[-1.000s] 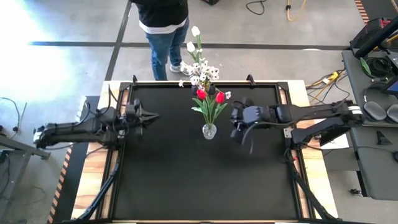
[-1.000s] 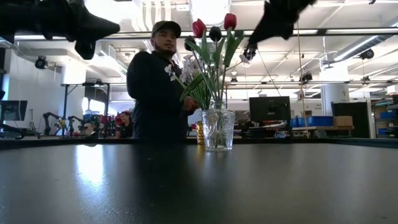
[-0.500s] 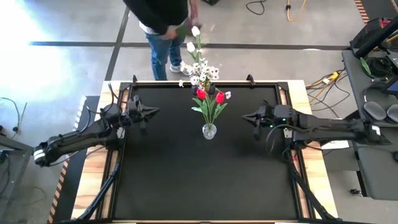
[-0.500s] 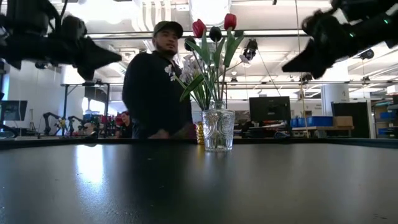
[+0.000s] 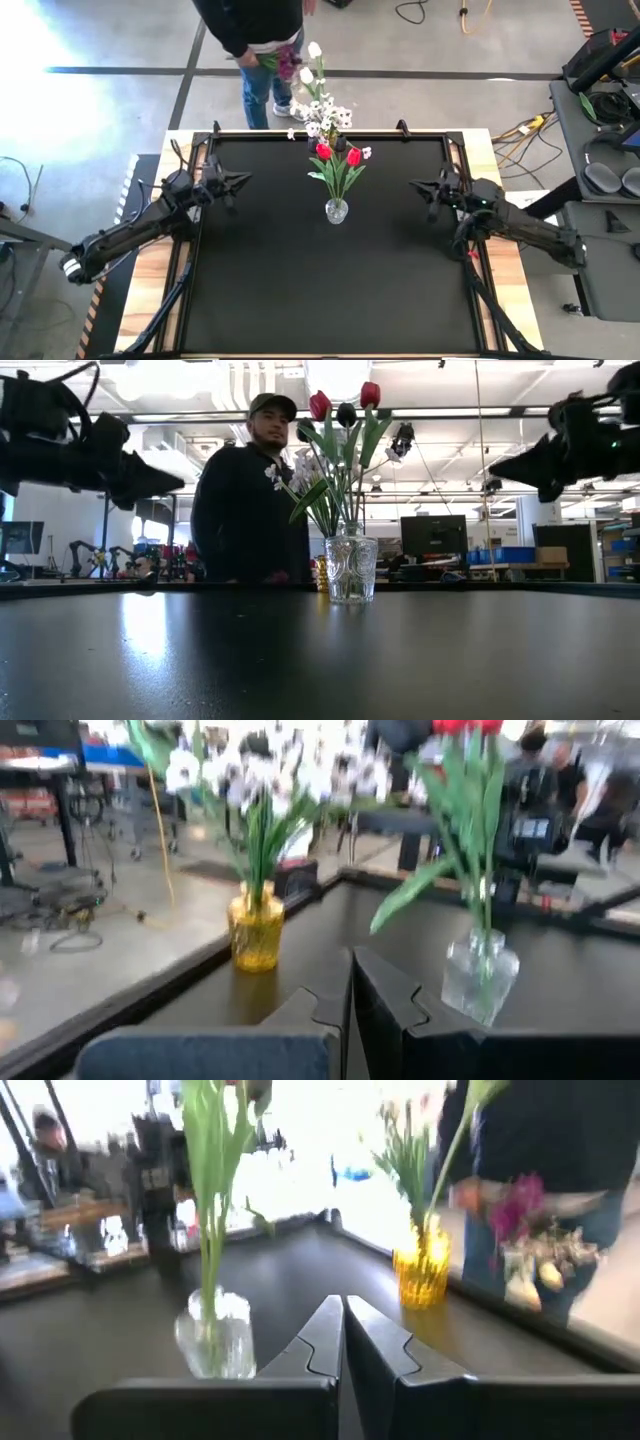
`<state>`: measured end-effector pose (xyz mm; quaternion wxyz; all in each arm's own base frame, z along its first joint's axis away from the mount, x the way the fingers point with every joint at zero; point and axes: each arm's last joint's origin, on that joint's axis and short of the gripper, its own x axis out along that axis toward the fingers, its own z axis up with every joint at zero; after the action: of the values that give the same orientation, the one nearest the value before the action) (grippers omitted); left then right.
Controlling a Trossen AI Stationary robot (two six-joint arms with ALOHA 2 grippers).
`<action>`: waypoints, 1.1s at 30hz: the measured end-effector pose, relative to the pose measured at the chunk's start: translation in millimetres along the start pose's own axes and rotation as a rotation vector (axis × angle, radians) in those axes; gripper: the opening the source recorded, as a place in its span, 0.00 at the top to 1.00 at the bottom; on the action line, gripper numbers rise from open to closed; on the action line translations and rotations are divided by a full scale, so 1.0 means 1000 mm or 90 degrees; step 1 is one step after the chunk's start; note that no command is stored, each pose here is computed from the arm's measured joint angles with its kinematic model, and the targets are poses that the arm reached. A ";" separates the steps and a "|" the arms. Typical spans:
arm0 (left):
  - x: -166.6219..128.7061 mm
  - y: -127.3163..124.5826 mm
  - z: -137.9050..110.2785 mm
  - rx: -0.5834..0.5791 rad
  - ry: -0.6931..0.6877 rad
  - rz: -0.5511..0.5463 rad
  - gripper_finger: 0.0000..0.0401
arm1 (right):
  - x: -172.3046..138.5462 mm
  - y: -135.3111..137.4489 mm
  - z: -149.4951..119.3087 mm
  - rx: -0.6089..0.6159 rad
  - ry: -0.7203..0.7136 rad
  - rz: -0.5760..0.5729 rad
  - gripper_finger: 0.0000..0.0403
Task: Sort flowers into vase by color
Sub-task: Return to Home Position
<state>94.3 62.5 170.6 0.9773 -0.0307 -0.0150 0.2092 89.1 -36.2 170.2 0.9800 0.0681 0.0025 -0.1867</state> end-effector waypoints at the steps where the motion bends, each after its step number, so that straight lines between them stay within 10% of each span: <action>1: -0.002 0.001 -0.002 0.003 0.011 0.002 1.00 | -0.001 0.000 0.002 -0.007 -0.015 -0.001 0.98; 33: -0.012 0.006 -0.005 -0.037 0.024 0.070 1.00 | 0.012 -0.002 -0.017 -0.068 0.090 -0.014 0.98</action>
<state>80.8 62.9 164.9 0.9631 -0.0636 -0.0011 0.2616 100.1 -40.6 152.3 0.9775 0.0289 0.0824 -0.1919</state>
